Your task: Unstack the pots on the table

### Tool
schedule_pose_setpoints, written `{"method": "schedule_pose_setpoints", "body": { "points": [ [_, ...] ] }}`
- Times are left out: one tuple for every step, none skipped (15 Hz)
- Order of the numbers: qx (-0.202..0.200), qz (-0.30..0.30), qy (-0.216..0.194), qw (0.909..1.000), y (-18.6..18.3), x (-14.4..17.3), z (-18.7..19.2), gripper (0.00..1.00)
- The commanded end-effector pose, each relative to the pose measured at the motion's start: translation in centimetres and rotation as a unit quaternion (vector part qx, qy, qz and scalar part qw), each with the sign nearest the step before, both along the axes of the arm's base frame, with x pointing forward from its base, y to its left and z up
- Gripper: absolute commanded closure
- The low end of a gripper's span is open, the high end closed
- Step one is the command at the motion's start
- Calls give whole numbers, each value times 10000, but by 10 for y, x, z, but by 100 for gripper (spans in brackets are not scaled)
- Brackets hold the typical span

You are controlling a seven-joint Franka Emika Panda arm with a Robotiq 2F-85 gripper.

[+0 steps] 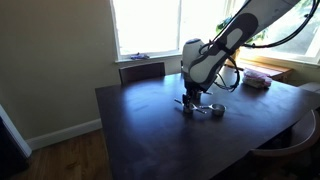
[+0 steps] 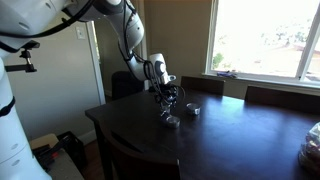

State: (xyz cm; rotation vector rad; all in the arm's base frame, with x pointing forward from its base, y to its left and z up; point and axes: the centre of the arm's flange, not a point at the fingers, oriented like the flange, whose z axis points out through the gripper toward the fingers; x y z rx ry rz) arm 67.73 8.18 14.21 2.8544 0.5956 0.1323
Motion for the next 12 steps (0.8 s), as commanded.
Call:
{"method": "schedule_pose_setpoints", "body": {
  "points": [
    [61, -65, 42, 10000, -6, 1, 10, 1],
    [114, -117, 7, 9999, -4, 3, 18, 4],
    [160, -140, -8, 9998, -4, 5, 21, 5],
    [233, -214, -34, 9995, -3, 9, 28, 7],
    [298, -268, -68, 9992, -2, 12, 33, 6],
    [392, -346, -79, 9986, 1, 18, 37, 8],
    [464, -391, -88, 9981, 3, 22, 40, 7],
    [553, -466, -110, 9973, 6, 28, 39, 8],
    [607, -557, -137, 9965, 9, 34, 38, 11],
    [642, -625, -152, 9959, 12, 40, 35, 14],
    [677, -654, -164, 9954, 14, 43, 34, 14],
    [702, -681, -153, 9951, 15, 46, 31, 17]
  ]
}}
